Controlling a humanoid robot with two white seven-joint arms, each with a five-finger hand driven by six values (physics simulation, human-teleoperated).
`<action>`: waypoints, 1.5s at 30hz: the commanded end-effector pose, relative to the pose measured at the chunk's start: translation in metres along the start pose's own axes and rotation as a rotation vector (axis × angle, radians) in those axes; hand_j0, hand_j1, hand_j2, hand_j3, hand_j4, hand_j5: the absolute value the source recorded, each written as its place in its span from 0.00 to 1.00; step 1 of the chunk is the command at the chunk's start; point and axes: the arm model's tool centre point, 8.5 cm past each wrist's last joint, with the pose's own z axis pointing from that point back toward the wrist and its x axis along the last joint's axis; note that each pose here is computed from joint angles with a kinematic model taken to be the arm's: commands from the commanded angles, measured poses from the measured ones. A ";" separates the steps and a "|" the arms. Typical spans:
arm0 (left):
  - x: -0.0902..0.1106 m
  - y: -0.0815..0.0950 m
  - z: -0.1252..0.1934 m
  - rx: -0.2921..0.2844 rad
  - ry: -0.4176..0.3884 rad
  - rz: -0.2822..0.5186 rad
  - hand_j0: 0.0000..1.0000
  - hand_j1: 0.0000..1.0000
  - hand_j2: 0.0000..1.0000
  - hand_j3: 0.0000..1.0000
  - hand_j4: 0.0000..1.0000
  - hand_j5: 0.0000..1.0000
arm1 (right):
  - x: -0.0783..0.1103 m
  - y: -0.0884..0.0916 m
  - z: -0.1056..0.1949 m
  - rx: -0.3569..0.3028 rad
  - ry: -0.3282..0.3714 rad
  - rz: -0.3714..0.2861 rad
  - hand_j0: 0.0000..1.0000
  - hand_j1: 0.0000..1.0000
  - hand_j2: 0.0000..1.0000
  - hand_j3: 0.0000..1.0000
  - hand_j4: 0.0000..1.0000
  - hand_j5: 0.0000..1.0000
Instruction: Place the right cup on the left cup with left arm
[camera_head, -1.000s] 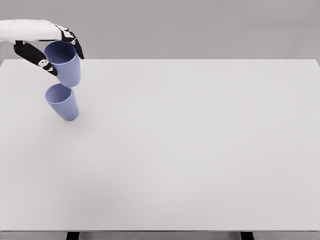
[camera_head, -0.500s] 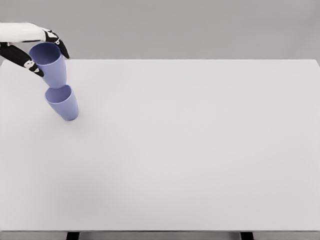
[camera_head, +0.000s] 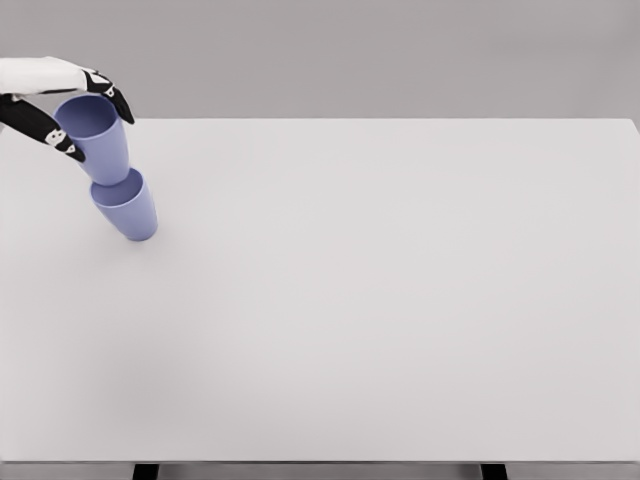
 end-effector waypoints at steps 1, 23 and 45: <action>0.000 0.001 0.000 0.009 -0.003 0.008 0.64 0.64 0.64 0.64 0.64 0.64 | 0.000 0.000 0.000 0.001 0.000 0.001 1.00 1.00 1.00 1.00 1.00 1.00; 0.001 -0.005 -0.002 0.000 -0.012 0.018 0.64 0.64 0.64 0.64 0.64 0.64 | 0.000 0.000 0.000 0.001 0.000 0.001 1.00 1.00 1.00 1.00 1.00 1.00; 0.004 -0.012 0.001 0.005 -0.035 0.048 0.64 0.64 0.64 0.64 0.64 0.64 | 0.000 0.000 0.000 0.001 0.000 0.001 1.00 1.00 1.00 1.00 1.00 1.00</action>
